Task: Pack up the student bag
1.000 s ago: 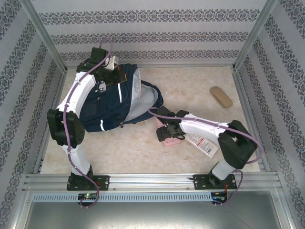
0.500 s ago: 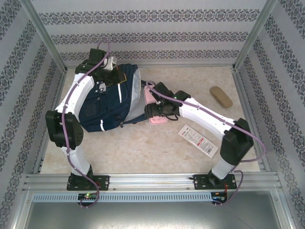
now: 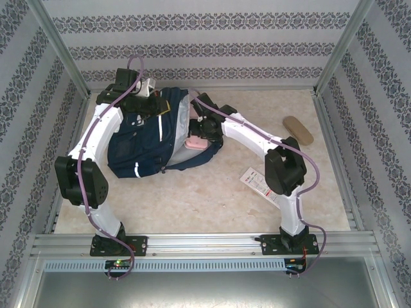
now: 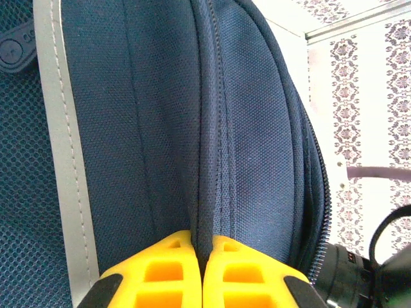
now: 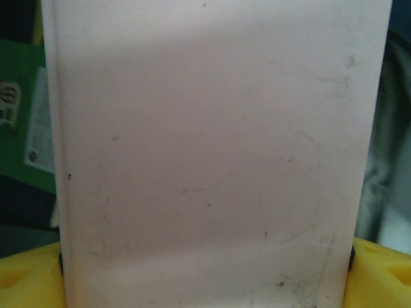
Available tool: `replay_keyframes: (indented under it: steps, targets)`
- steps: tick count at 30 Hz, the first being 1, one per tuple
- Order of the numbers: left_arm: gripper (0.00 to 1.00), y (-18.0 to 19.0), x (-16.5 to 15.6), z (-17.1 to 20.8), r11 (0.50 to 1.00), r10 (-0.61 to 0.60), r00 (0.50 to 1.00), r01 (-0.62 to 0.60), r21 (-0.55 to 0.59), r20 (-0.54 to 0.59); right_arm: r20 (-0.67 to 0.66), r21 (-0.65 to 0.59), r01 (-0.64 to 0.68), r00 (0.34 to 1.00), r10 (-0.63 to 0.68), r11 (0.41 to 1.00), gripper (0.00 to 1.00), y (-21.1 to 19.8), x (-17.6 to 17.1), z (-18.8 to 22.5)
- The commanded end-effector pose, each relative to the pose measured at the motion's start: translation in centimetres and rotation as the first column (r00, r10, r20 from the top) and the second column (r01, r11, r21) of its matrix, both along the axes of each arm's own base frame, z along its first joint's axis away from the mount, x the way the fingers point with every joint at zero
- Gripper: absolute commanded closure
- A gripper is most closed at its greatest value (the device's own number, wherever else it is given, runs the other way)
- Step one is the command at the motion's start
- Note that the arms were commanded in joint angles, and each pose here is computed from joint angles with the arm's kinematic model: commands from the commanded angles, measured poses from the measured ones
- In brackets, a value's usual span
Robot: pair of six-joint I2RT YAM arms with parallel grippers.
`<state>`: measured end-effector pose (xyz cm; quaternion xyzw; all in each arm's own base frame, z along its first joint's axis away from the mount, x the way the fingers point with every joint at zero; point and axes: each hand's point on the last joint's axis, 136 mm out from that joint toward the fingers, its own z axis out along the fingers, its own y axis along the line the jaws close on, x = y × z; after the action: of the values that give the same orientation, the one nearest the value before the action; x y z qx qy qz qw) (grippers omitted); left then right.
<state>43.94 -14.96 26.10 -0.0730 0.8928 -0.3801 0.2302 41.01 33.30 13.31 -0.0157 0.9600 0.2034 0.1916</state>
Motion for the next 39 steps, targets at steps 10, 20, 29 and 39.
replay_keyframes:
  steps: [10, 20, 29, 39]
  targets:
    - [1.0, -1.5, -0.2, 6.0, 0.993, -0.055, 0.983, 0.071, -0.09, 0.178, -0.08, -0.022, -0.01, 0.997, 0.008, 1.0, 0.02, 1.5, 0.2, -3.6]
    - [1.0, -1.3, -0.1, 5.5, 0.995, -0.06, 0.985, 0.072, -0.07, 0.165, -0.035, 0.089, 0.013, 0.999, -0.01, 0.996, 0.02, 1.2, 1.1, -1.4]
    - [1.0, -1.5, 0.0, 6.1, 0.993, -0.069, 0.983, 0.083, -0.079, 0.173, -0.108, 0.084, 0.008, 0.994, 0.001, 0.996, 0.28, -1.2, 0.1, -4.6]
    - [1.0, -2.4, -0.5, 6.2, 0.987, -0.095, 0.982, 0.114, -0.113, 0.164, -0.126, 0.185, -0.04, 0.99, 0.064, 0.982, 0.54, 3.2, 0.2, -5.8]
